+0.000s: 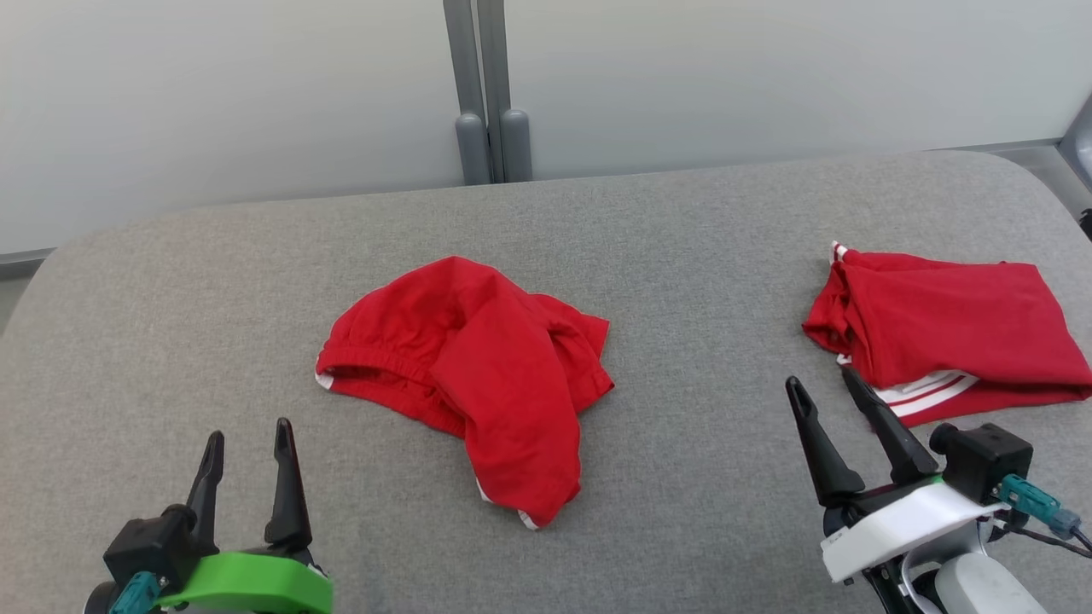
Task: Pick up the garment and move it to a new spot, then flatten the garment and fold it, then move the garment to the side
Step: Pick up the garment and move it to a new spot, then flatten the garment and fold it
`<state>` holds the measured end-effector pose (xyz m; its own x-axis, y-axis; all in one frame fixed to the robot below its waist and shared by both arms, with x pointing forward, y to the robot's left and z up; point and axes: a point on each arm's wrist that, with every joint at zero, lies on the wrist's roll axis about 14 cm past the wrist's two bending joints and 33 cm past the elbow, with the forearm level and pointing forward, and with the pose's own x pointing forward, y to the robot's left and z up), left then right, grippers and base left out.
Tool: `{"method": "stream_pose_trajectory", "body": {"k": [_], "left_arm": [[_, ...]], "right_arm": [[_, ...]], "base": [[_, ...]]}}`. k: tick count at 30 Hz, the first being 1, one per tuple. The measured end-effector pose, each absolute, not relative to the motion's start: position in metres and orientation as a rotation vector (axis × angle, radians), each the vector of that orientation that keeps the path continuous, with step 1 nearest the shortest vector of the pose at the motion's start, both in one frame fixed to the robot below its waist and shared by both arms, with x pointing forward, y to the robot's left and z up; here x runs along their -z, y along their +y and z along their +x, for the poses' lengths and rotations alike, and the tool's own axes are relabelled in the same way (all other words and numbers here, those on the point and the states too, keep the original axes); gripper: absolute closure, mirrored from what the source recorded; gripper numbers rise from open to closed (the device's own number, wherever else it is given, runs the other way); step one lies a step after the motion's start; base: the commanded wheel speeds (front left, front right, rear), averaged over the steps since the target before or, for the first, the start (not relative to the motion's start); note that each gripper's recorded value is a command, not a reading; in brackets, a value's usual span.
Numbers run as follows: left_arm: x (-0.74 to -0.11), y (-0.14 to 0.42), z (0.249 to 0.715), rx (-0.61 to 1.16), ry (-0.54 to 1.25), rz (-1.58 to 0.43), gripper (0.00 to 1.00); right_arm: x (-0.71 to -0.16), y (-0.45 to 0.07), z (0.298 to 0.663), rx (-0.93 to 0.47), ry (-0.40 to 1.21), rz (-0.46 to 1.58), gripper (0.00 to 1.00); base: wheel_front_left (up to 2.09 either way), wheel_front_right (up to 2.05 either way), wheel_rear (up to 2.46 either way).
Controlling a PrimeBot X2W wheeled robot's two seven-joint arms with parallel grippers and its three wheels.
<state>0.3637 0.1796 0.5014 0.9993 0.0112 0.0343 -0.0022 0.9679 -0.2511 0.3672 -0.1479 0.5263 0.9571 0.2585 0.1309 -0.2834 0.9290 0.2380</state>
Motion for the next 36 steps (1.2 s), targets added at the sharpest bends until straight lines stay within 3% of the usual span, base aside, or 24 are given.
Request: {"method": "stream_pose_trajectory", "body": {"k": [22, 30, 36], "left_arm": [[-0.493, 0.178, 0.348, 0.023, -0.041, -0.235, 0.00], [-0.488, 0.185, 0.343, -0.003, -0.033, -0.239, 0.00], [-0.487, 0.195, 0.334, -0.041, -0.034, -0.247, 0.00]], "right_arm": [[-0.526, -0.138, 0.364, -0.303, -0.098, 0.260, 0.00], [-0.522, -0.050, 0.348, -0.591, -0.050, 0.245, 0.00], [-0.463, -0.010, 0.329, -0.719, 0.183, 0.220, 0.00]], "base": [[0.00, 0.00, 0.00], [0.00, 0.00, 0.00], [0.00, 0.00, 0.00]]}}
